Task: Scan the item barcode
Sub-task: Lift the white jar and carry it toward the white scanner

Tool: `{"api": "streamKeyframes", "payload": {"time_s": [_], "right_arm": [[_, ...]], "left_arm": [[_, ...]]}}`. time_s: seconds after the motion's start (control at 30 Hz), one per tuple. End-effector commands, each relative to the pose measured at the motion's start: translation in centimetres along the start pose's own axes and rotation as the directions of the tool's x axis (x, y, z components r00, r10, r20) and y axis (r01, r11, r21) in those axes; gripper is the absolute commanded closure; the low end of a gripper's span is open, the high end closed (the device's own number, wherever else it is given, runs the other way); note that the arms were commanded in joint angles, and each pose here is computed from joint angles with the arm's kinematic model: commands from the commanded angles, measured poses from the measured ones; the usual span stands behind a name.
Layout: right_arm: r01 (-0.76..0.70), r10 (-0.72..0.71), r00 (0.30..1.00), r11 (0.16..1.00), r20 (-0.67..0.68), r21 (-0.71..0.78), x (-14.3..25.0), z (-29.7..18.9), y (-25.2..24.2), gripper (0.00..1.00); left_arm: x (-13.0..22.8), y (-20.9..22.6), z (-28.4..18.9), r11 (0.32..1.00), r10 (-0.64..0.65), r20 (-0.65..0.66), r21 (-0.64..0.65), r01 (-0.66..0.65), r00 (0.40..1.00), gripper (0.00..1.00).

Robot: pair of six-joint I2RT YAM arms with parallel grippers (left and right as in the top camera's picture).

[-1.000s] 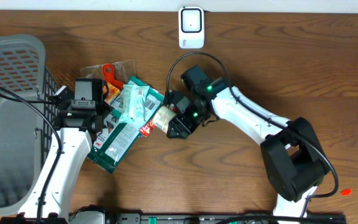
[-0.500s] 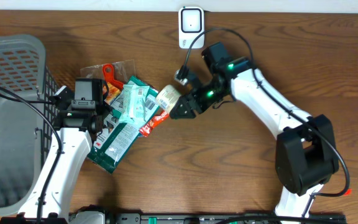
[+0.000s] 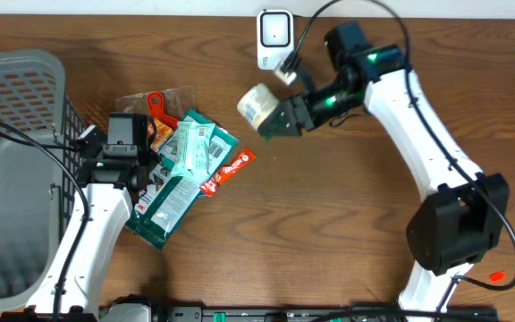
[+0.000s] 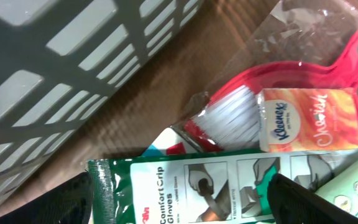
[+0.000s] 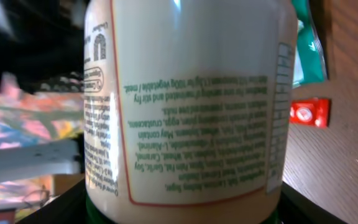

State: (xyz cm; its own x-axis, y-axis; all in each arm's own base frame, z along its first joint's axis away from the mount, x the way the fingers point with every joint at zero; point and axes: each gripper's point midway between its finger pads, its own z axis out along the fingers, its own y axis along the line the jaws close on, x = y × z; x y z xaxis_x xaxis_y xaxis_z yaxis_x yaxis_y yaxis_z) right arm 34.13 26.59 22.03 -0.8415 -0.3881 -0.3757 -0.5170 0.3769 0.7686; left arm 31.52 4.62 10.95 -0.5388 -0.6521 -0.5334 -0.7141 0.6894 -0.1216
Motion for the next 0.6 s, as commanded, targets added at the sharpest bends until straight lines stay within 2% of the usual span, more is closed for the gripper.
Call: {"api": "streamKeyframes", "payload": {"time_s": [0.0,0.27,0.47,0.57], "right_arm": [[0.087,-0.07,0.99,0.986,0.123,-0.14,-2.4,-4.0,5.2,0.36],[0.078,-0.018,0.977,0.957,0.21,-0.279,-3.6,-8.6,8.5,0.35],[0.022,0.088,0.971,0.895,0.224,-0.446,-3.4,-10.7,10.8,0.35],[-0.024,0.134,0.97,0.884,0.203,-0.468,-3.2,-10.9,11.1,0.35]], "left_arm": [[0.2,0.7,0.4,0.999,-0.018,-0.002,-0.03,0.018,1.0,0.11],[0.2,0.7,0.4,0.999,-0.018,-0.002,-0.03,0.018,1.0,0.11],[0.2,0.7,0.4,0.999,-0.018,-0.002,-0.03,0.018,1.0,0.11],[0.2,0.7,0.4,0.999,-0.018,-0.002,-0.03,0.018,1.0,0.11]]}}
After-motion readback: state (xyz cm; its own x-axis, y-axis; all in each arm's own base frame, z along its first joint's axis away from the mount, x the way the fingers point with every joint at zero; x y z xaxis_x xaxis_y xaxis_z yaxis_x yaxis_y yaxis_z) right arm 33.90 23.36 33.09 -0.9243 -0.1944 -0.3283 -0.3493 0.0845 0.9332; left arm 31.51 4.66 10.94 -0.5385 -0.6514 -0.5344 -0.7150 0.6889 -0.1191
